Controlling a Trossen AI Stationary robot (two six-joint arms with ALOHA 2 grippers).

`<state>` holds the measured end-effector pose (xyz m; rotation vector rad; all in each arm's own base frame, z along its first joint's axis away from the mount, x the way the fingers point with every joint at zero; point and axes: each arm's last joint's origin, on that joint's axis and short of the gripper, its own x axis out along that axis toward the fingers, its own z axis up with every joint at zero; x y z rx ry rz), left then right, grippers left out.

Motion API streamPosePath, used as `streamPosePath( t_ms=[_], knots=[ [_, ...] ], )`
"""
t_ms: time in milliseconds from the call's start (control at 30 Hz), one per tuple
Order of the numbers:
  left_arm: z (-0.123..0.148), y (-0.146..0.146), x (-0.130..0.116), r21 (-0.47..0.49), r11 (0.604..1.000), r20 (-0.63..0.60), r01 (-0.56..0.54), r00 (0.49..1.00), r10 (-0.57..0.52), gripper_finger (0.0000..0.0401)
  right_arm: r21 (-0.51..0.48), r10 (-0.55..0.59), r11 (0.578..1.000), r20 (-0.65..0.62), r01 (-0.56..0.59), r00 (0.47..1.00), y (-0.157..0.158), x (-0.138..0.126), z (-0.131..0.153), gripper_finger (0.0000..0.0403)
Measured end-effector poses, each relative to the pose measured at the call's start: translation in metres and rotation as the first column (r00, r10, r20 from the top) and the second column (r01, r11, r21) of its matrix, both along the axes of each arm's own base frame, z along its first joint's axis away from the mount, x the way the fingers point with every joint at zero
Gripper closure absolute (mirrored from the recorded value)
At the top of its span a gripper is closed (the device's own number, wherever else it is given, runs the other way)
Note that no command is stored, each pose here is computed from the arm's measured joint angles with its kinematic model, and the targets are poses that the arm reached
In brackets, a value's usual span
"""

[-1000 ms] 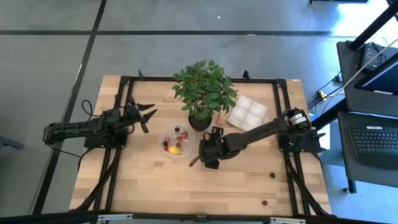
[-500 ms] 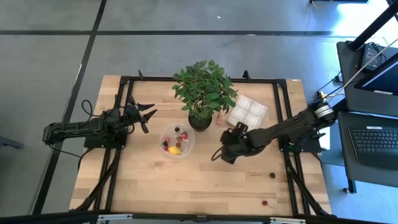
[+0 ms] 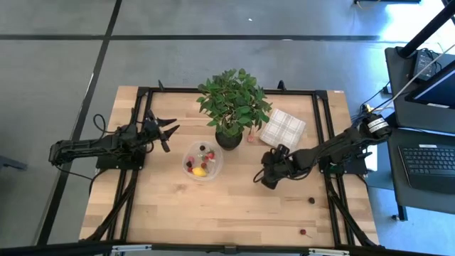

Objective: Pick and placing Produce into tupperware
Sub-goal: Put the left blueberry into the transparent bin

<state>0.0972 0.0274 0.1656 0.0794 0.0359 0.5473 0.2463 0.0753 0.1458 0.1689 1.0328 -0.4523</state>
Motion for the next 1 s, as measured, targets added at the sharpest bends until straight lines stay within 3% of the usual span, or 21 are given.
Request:
streamPosePath(
  t_ms=[167,333,500,1000],
  knots=[
    [0.0,0.0,0.0,0.0,1.0,0.0,0.0,1.0,0.0,0.0275,0.071,-0.052,0.996,0.011,0.051,0.999,-0.008,-0.005,-0.013,0.016],
    [0.0,0.0,0.0,0.0,1.0,0.0,0.0,1.0,0.0,0.0275,0.075,-0.08,0.994,0.014,0.078,0.997,-0.016,-0.005,-0.017,0.016],
    [0.0,0.0,0.0,0.0,1.0,0.0,0.0,1.0,0.0,0.0275,0.149,-0.061,0.987,0.021,0.057,0.998,-0.02,-0.003,-0.02,0.016],
    [0.0,0.0,0.0,0.0,1.0,0.0,0.0,1.0,0.0,0.0275,0.144,-0.065,0.988,0.013,0.063,0.998,-0.022,-0.007,-0.025,0.0162]
  ],
)
